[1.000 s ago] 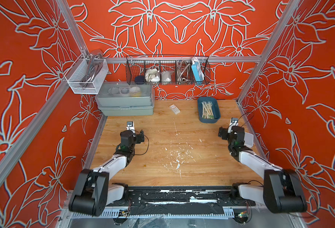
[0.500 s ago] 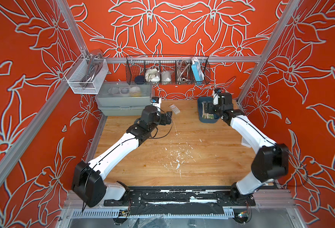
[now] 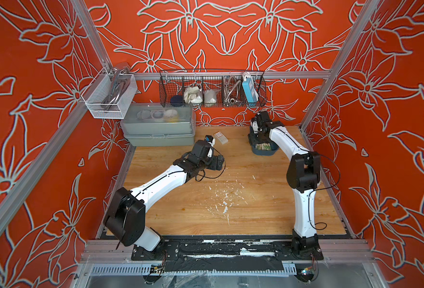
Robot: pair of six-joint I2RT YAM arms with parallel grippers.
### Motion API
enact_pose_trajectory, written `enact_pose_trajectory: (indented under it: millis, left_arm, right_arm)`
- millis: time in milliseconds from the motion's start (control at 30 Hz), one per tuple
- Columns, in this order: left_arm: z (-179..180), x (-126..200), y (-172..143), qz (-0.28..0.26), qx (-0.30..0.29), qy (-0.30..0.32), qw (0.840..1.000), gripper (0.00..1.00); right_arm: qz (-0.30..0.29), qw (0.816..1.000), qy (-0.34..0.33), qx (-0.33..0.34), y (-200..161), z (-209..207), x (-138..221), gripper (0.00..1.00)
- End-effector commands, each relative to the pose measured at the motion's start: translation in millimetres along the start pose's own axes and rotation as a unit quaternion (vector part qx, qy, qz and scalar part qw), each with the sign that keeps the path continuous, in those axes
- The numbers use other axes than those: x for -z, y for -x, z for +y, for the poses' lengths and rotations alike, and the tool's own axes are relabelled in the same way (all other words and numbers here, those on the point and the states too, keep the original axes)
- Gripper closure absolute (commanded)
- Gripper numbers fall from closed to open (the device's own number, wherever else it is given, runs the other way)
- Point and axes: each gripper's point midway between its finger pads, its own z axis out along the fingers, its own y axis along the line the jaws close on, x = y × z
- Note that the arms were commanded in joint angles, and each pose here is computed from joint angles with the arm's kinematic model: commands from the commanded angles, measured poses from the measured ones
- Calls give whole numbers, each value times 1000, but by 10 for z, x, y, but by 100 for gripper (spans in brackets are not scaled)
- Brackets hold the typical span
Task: Take the paired disposable chopsticks out of the storage box
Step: Move the storage box to the center of the board.
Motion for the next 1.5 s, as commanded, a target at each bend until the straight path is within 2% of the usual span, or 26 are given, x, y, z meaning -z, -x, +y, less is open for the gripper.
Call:
enact_pose_trajectory:
  millis: [0,167,433,533,633,800,1067,1233,1367,1467]
  left_arm:
    - [77,134,-77,-14,7,13,1000,9]
    - [257,322,-313,-33,22,36,999,10]
    - [540,680,-805,-62,18,61,996,7]
    - [599,796,-925,-90,26,56,994,7]
    - [650,869,-1031,-110,19,54,992,8]
    - [762,874,-1213,-154,3,57,986,3]
    - [845,922,-1259,-181,-11,71,981,2]
    - [798,850,-1263,-159,-22,64,985,2]
    - [804,831,-1265,-158,-21,66,985,2]
    - [822,809,-1233,-175,-30,72,982,2]
  right_arm:
    - [48,999,14,0,-192,95,-173,38]
    - [68,997,21,2,-305,162,-357,55]
    - [61,998,27,-4,-397,296,-280,78]
    - [57,998,23,-15,-452,340,-229,87]
    - [62,998,13,-25,-554,376,-173,91]
    - [62,997,7,-46,-783,498,-55,100]
    - [71,997,-13,-33,-1164,901,260,100]
    - [74,996,-52,-24,-1438,1024,414,100]
    - [63,997,-38,-32,-1606,1228,522,100]
    - [65,997,-44,-3,-1694,1406,578,100]
